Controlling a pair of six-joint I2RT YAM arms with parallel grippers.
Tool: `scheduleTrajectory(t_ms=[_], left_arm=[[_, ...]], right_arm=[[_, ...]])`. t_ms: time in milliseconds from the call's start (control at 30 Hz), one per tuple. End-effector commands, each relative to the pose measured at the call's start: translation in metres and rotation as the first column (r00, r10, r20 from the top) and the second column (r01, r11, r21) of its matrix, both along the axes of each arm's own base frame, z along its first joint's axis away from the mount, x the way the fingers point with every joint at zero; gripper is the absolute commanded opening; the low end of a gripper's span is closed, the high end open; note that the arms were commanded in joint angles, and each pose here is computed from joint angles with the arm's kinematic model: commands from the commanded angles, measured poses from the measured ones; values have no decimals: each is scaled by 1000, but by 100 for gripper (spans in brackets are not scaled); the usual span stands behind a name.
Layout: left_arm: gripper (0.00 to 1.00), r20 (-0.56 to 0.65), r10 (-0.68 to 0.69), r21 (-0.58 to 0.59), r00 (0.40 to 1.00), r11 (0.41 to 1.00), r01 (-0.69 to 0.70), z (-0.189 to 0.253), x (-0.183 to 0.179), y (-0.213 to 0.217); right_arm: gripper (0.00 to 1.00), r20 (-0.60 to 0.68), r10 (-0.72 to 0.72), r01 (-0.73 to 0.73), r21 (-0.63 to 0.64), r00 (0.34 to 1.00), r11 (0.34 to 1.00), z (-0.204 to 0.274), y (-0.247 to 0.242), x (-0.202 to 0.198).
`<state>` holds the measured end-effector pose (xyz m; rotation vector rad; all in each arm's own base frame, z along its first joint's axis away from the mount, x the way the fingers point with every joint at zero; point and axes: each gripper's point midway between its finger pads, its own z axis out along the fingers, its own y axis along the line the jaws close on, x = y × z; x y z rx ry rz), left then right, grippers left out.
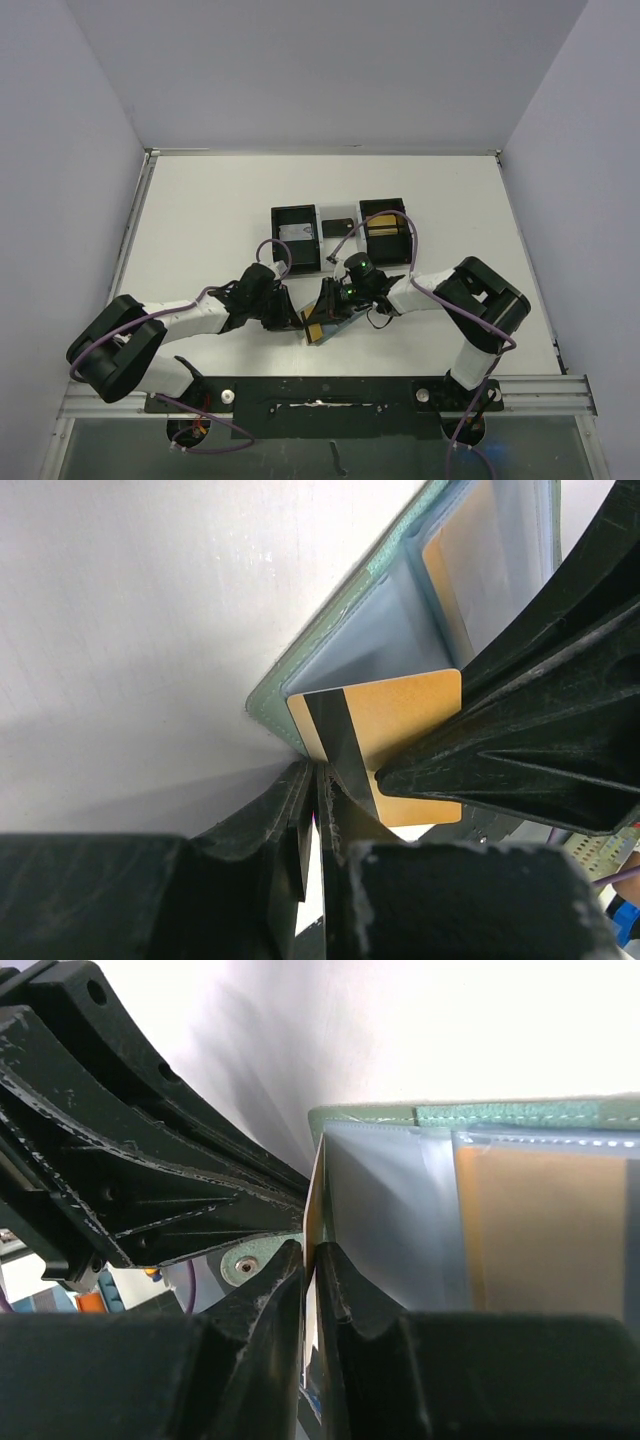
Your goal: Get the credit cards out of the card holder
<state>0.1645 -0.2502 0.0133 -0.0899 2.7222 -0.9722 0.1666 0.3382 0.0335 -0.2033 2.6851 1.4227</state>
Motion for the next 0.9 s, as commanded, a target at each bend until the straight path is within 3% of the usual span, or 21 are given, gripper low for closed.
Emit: scheduleTrajectory(t_ms=[0,167,300,600,867], left_arm=[[8,3,17,94,1000,995,-17,-18,-3,17],[8,7,30,106,1000,994,-30,-18,-3,20],[8,9,34,112,999,993,-35,-18,-2,21],[7,12,33,111,999,993,-34,-17,-1,21],[0,97,65,112,993,991,-75,-1,11,28]], right_arm=[[12,37,-7,6,23,999,1000,14,7,10],[25,50,-24,25,-18,998,1000,19,2,13],[25,49,-44,47,-61,998,997,17,-5,14],[0,48,-35,36,-30,998,999,22,-4,10],[0,212,-146,171,-103,966,980,56,-43,45]])
